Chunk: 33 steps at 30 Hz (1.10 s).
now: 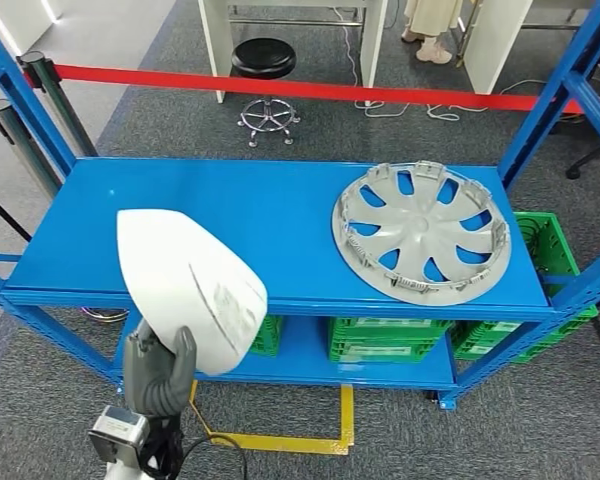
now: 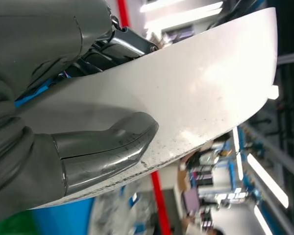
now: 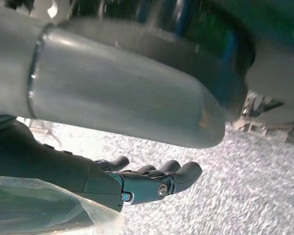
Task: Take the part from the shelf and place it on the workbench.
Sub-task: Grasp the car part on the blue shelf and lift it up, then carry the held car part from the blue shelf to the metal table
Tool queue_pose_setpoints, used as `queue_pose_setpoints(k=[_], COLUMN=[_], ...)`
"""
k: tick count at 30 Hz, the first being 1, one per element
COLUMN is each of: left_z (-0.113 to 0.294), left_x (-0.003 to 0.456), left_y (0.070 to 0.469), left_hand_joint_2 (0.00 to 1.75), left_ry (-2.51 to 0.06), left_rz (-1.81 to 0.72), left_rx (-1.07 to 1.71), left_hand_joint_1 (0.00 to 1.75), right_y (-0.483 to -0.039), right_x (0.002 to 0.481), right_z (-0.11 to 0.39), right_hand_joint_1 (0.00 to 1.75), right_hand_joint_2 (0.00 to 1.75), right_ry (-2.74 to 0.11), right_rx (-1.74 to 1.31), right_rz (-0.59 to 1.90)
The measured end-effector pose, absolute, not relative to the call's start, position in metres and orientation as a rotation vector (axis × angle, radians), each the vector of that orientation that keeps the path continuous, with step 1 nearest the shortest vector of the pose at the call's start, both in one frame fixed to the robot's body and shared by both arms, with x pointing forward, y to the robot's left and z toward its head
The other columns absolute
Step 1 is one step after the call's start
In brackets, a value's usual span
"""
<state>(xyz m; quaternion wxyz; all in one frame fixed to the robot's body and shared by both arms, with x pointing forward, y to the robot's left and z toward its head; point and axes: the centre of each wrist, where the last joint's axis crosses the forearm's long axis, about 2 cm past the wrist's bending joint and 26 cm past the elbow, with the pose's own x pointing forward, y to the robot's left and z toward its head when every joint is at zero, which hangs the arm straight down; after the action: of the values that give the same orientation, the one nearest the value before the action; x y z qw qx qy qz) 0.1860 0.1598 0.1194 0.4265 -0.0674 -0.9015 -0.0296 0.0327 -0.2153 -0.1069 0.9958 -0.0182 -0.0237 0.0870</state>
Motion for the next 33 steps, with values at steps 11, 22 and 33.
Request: queue_pose_setpoints(k=[11, 22, 33], left_z=[0.113, 0.111, 0.098], left_x=[0.177, 0.173, 0.154], left_y=[0.154, 0.154, 0.164], left_hand_joint_2=[1.75, 1.75, 1.75], left_ry=[-2.211, -2.195, -2.135], left_rz=[-0.083, -0.075, -0.058], left_rx=[-0.254, -0.260, -0.195], left_hand_joint_1=[1.75, 1.75, 1.75], right_y=[-0.217, -0.218, -0.217], right_x=[0.035, 0.036, 0.033], right_z=[-0.107, -0.107, -0.107], right_hand_joint_1=[0.00, 0.00, 0.00], right_hand_joint_2=[0.00, 0.00, 0.00], right_ry=[-0.098, -0.120, -0.137], right_rx=[-0.039, -0.038, 0.002], right_rz=[0.211, 0.217, 0.239])
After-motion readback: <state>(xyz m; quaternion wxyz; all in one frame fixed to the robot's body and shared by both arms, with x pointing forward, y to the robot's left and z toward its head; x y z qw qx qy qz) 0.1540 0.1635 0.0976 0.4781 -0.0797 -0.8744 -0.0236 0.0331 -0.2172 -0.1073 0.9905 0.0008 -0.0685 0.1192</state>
